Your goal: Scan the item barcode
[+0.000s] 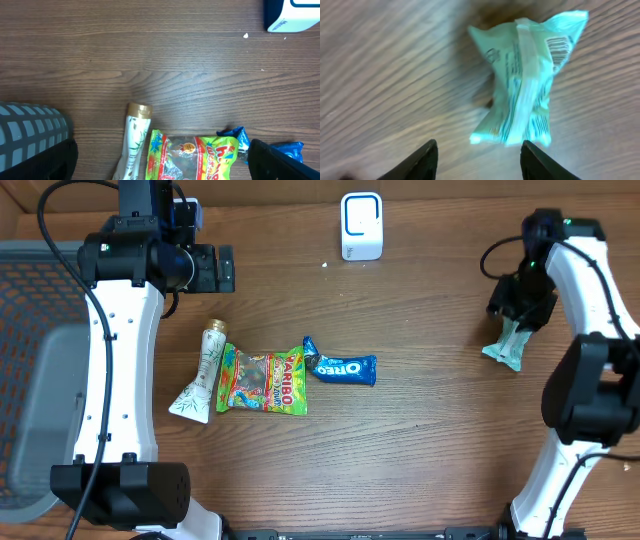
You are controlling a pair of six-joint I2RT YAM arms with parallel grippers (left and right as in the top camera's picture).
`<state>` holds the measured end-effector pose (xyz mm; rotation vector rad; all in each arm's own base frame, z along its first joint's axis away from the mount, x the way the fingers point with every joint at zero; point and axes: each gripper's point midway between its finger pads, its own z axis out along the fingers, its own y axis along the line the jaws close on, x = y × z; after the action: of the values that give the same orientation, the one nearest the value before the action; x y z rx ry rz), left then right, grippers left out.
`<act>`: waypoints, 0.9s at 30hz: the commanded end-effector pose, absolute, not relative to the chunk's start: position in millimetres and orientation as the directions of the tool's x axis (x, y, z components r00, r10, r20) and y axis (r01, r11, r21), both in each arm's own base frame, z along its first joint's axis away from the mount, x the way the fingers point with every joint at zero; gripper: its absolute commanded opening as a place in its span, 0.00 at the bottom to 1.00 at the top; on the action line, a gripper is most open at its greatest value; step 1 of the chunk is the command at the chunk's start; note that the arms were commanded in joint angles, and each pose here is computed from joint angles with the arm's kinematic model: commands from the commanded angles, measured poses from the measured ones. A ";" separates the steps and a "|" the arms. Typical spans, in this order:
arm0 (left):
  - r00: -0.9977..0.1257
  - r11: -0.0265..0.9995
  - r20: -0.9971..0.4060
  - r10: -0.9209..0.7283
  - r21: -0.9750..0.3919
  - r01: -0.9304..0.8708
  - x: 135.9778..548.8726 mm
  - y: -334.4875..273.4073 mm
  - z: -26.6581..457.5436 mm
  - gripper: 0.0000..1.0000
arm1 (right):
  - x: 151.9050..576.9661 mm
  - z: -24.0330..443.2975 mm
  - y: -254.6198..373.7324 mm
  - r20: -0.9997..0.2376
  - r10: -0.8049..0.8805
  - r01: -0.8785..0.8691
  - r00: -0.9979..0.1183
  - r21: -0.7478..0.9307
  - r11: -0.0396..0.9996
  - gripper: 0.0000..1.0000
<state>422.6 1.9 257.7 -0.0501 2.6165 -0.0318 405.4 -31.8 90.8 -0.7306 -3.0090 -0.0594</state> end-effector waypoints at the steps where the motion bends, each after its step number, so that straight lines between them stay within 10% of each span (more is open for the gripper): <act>1: -0.865 0.998 -0.499 -0.054 -0.047 -0.035 422.1 -2.1 257.5 1.00 | 414.1 150.3 -11.8 -0.064 0.363 0.349 -0.930 0.160 0.923 0.56; 9: -0.865 0.998 -0.499 -0.054 -0.047 -0.035 422.1 -2.0 257.5 1.00 | 395.9 172.4 92.6 -0.057 0.016 -0.013 -0.998 0.463 0.886 0.66; 27: -0.865 0.998 -0.499 -0.054 -0.047 -0.035 422.1 -2.1 257.5 0.99 | 326.8 75.9 239.5 -0.089 -0.493 -0.498 -0.865 0.272 0.824 0.67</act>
<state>422.5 1.9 257.7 -0.0500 2.6169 -0.0323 332.1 236.4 84.2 0.6697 -3.0053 -0.5593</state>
